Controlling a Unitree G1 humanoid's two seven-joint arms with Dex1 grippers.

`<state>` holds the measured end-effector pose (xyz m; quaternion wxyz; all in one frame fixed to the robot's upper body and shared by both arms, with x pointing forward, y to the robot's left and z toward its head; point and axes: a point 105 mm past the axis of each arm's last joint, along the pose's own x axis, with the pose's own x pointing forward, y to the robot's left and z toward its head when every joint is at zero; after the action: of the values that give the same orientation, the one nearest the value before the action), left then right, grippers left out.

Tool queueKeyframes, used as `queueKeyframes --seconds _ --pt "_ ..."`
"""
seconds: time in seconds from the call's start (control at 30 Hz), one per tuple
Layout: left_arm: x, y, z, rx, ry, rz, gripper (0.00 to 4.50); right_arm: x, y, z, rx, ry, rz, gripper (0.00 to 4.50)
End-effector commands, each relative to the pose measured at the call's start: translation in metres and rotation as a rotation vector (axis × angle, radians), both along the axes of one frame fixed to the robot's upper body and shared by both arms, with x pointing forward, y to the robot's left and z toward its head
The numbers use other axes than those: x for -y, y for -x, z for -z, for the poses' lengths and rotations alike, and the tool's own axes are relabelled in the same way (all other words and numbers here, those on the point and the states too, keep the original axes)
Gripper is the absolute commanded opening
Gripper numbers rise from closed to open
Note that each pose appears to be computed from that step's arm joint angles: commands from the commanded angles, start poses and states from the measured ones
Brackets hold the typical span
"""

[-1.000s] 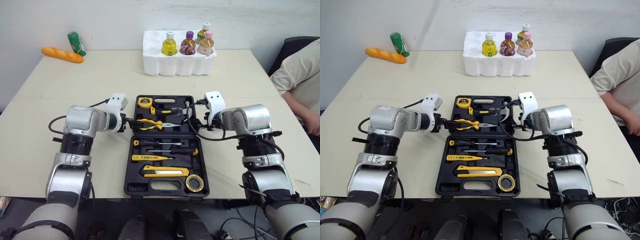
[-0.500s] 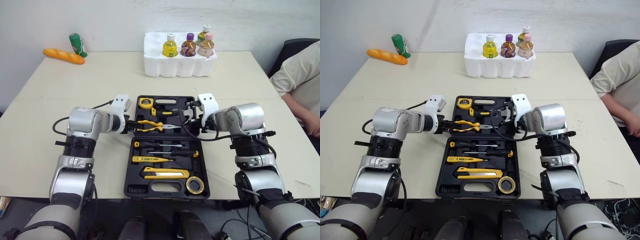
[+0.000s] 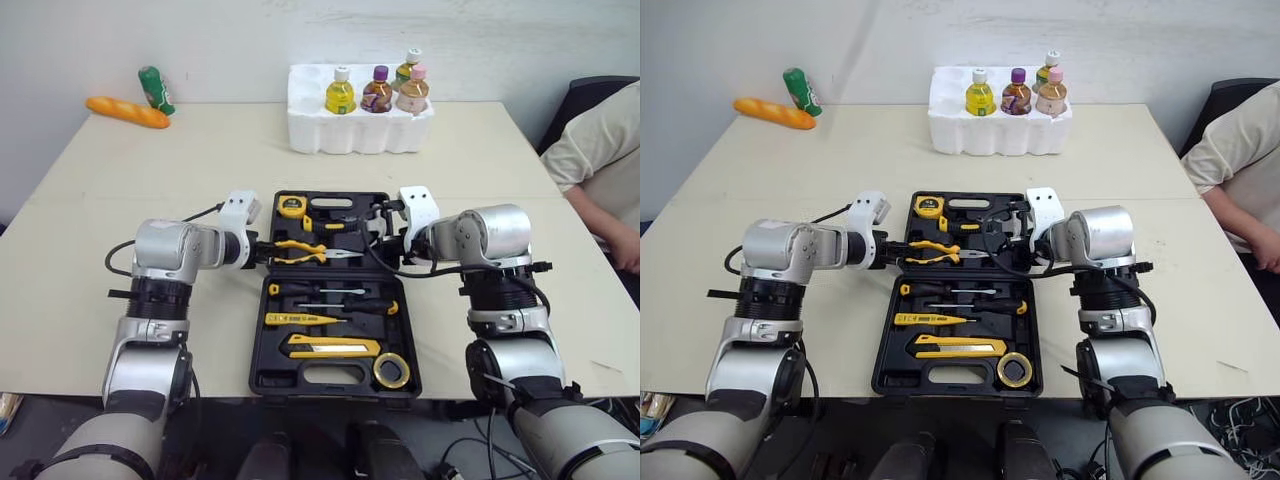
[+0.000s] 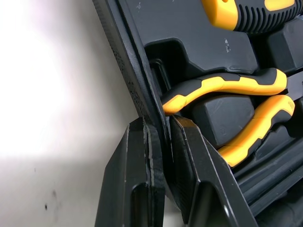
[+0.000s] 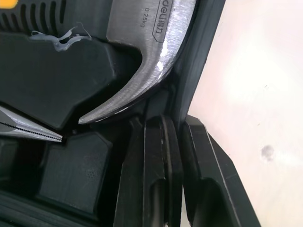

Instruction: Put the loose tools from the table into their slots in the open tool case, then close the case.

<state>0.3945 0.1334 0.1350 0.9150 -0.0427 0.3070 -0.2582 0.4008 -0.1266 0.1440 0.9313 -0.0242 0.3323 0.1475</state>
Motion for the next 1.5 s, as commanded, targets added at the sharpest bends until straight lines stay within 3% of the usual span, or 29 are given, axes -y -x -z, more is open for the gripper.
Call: queueKeyframes --seconds 0.03,0.23,0.3,0.53,0.7,0.73,0.77,0.9,0.97,1.0,1.03,1.17,1.2,1.3,1.4,1.5 --pt "0.011 -0.013 -0.036 0.244 0.032 0.071 0.05 -0.016 -0.006 -0.043 0.231 -0.058 -0.115 0.00" --pt "0.003 -0.020 -0.065 0.542 -0.046 0.114 0.02 -0.012 -0.008 -0.062 0.488 -0.038 -0.188 0.00" --pt "0.003 -0.016 -0.068 0.638 -0.105 0.152 0.02 -0.009 -0.004 -0.065 0.630 0.065 -0.252 0.00" --pt "-0.010 0.000 -0.051 0.855 -0.259 0.160 0.02 -0.009 0.026 -0.064 1.052 0.231 -0.408 0.00" --pt "-0.025 0.020 -0.038 0.952 -0.390 0.160 0.02 0.004 0.043 -0.048 1.204 0.390 -0.431 0.00" --pt "-0.028 0.024 -0.034 0.954 -0.407 0.167 0.52 0.007 0.047 -0.046 1.230 0.419 -0.431 0.00" --pt "-0.031 0.028 -0.032 0.948 -0.411 0.159 1.03 0.010 0.052 -0.047 1.256 0.407 -0.435 0.41" --pt "-0.039 0.042 -0.030 0.915 -0.380 0.131 2.74 0.008 0.080 -0.045 1.343 0.458 -0.574 2.32" --pt "-0.037 0.059 -0.033 0.885 -0.318 0.185 3.61 0.009 0.106 -0.046 1.359 0.491 -0.690 3.30" --pt "-0.037 0.067 -0.033 0.857 -0.289 0.214 4.07 0.009 0.120 -0.047 1.351 0.495 -0.755 3.75" --pt "-0.039 0.077 -0.033 0.815 -0.257 0.240 4.46 0.012 0.135 -0.049 1.309 0.469 -0.825 3.77" --pt "-0.060 0.122 -0.030 0.600 -0.137 0.319 4.46 0.036 0.184 -0.045 0.921 0.339 -1.005 3.77" --pt "-0.067 0.136 -0.025 0.508 -0.107 0.356 4.46 0.042 0.200 -0.040 0.782 0.280 -1.054 3.77" --pt "-0.093 0.178 -0.012 0.243 -0.058 0.446 4.46 0.056 0.224 -0.043 0.550 0.117 -1.037 3.77" --pt "-0.117 0.187 -0.013 0.145 -0.045 0.413 4.46 0.067 0.231 -0.036 0.413 0.032 -0.978 3.77" --pt "-0.133 0.175 -0.015 0.148 -0.065 0.369 4.46 0.071 0.234 -0.023 0.337 -0.025 -0.951 3.77"
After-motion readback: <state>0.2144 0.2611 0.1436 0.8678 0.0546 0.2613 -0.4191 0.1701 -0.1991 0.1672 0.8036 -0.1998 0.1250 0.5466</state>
